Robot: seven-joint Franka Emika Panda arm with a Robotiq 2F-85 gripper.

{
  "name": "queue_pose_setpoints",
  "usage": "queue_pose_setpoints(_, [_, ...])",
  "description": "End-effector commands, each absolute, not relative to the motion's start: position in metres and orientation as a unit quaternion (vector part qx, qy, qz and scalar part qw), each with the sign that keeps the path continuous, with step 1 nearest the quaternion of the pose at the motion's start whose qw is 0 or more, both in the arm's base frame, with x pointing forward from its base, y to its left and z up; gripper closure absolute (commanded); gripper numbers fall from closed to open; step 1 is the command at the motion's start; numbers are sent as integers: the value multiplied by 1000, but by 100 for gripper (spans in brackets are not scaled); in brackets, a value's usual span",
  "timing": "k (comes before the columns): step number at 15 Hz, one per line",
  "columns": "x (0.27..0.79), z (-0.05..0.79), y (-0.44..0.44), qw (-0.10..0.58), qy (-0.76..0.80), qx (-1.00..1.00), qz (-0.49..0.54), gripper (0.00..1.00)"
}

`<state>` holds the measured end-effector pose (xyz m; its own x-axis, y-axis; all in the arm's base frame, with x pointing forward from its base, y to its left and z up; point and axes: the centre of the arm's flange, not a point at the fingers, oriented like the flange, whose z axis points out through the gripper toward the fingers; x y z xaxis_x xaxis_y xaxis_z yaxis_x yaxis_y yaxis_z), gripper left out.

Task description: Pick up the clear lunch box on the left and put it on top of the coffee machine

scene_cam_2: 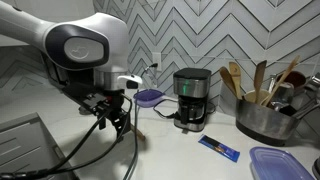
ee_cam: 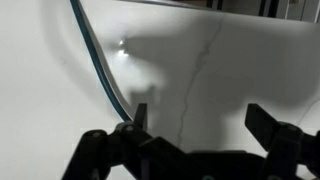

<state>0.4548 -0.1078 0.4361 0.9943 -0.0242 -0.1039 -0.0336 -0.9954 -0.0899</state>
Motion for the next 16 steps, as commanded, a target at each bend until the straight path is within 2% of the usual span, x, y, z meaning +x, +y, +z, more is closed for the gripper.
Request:
queue_pose_setpoints(1, [455, 436, -108, 46, 14, -998, 51, 0])
queue_pose_setpoints(11, [455, 436, -108, 46, 14, -998, 51, 0])
queue_pose_setpoints(16, [521, 460, -99, 91, 86, -992, 19, 0])
